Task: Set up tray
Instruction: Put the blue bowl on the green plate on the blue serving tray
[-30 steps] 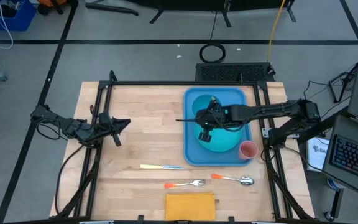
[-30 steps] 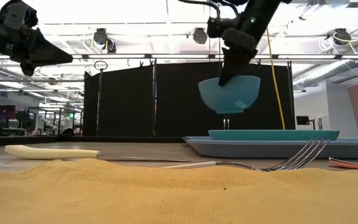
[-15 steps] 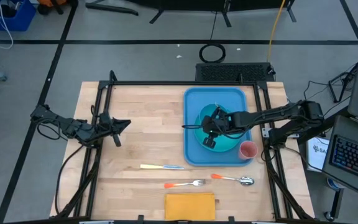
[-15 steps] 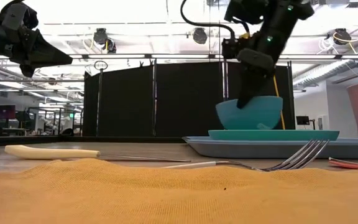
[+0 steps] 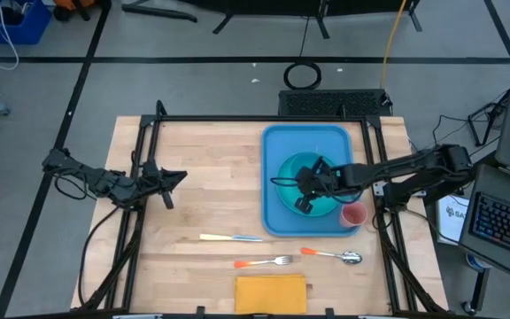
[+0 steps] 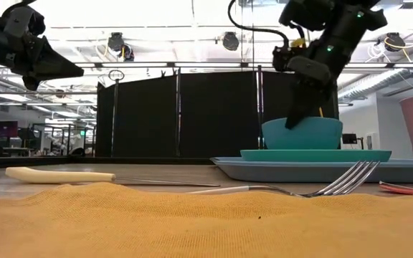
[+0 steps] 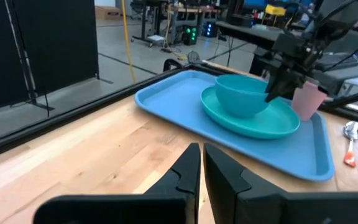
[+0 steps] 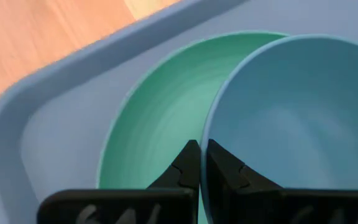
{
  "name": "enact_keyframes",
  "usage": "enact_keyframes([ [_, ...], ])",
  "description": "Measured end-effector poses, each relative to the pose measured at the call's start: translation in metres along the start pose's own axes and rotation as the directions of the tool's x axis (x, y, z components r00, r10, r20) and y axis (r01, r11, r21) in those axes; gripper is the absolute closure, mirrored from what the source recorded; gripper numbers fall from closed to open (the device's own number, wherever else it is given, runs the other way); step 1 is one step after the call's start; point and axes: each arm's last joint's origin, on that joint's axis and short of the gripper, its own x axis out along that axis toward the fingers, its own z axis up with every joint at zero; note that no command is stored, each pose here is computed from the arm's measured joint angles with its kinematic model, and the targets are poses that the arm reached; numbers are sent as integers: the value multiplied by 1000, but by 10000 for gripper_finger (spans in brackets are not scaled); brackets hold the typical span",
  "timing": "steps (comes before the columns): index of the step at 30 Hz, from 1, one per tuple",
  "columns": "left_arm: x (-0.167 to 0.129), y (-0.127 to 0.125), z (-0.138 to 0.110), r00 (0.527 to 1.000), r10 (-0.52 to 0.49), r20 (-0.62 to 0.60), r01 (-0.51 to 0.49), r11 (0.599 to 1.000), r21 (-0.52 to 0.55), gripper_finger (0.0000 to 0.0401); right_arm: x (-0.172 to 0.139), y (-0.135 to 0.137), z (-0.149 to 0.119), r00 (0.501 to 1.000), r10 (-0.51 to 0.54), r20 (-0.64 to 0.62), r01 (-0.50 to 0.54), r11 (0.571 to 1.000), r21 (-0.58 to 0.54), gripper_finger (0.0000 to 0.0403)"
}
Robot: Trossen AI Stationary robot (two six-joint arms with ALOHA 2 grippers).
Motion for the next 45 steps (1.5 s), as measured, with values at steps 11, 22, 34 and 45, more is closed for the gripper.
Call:
enact_keyframes([
  [11, 3, -2, -2, 1000, 27, -12, -27, 1000, 5, 377, -1, 7, -8, 1000, 8, -26, -8, 1000, -17, 403],
  [22, 3, -2, -2, 1000, 26, -12, -26, 1000, -3, 377, 0, 7, -11, 999, 5, -36, -5, 1000, 1, 398],
  [34, 3, -2, -2, 1000, 26, -12, -26, 1000, -3, 377, 6, 7, -16, 998, 47, -34, -46, 999, 20, 364],
  [45, 3, -2, -2, 1000, 26, -13, -26, 1000, -2, 377, 5, 9, -13, 998, 64, -5, -64, 998, 23, 360],
])
